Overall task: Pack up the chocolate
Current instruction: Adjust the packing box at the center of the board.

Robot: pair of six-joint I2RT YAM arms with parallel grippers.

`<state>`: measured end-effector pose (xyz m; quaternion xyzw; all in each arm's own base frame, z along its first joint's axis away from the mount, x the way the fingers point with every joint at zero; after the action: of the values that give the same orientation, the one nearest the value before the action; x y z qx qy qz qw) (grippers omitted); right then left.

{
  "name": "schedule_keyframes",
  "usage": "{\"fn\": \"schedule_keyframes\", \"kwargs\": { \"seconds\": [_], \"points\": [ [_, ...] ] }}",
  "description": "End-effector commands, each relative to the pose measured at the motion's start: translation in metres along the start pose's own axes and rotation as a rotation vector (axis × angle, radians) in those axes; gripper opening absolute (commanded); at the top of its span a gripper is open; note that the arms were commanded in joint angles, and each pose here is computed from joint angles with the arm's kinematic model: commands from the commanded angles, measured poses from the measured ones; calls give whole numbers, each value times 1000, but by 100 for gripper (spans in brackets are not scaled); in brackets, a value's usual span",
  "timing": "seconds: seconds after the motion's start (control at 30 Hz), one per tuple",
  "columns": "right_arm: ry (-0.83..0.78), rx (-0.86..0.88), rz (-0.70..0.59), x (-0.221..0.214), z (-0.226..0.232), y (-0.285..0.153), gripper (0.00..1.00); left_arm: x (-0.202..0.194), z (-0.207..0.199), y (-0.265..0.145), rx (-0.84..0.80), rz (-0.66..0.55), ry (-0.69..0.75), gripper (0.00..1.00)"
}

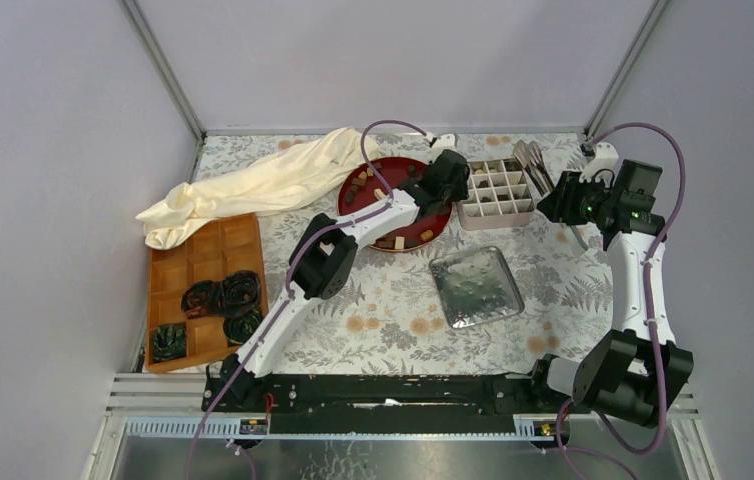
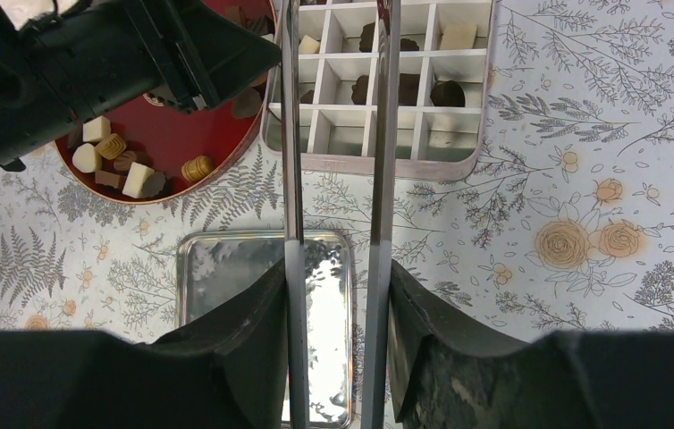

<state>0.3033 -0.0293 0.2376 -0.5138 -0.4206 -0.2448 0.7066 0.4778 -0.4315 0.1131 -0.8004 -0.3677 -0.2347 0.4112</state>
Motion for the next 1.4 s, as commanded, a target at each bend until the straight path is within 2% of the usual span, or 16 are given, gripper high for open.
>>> {"fn": "schedule_keyframes", "kwargs": {
  "seconds": [0.0,0.13,0.63,0.8,0.97,1.03,1.13,1.37],
  "points": [
    [-66,-17,-76,17,0,-9,44,-6,-3,4,23,-10,10,43],
    [-65,-16,-75,16,0,-8,44,-13,-5,6,17,5,22,42],
    [-67,-19,-80,17,0,-10,45,-10,-11,-7,56,-18,115,18],
    [-67,-20,-84,18,0,-11,44,-6,-16,-18,73,-44,173,14],
    [-68,-18,-88,18,0,-12,44,-5,-21,-29,63,-63,221,16],
    [-67,-18,-88,18,0,-13,45,-5,-22,-29,53,-61,228,27],
    [-66,-20,-90,18,0,-13,44,-9,-24,-26,26,-42,255,36],
    [-65,-19,-96,19,0,-15,44,-22,-14,-16,49,6,332,36]
  ]
}}
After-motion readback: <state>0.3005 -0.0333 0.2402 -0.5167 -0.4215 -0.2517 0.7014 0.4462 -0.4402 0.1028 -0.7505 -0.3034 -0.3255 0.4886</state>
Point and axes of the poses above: each gripper's point midway between its finger pads, its own y axis out along the fingers, its own z axis along the line the jaws close on, x = y × z, the point moved 5 cm from there along -y, back along the fingers, and after that the axes turned 10 degrees about -y, right-handed, at the moved point
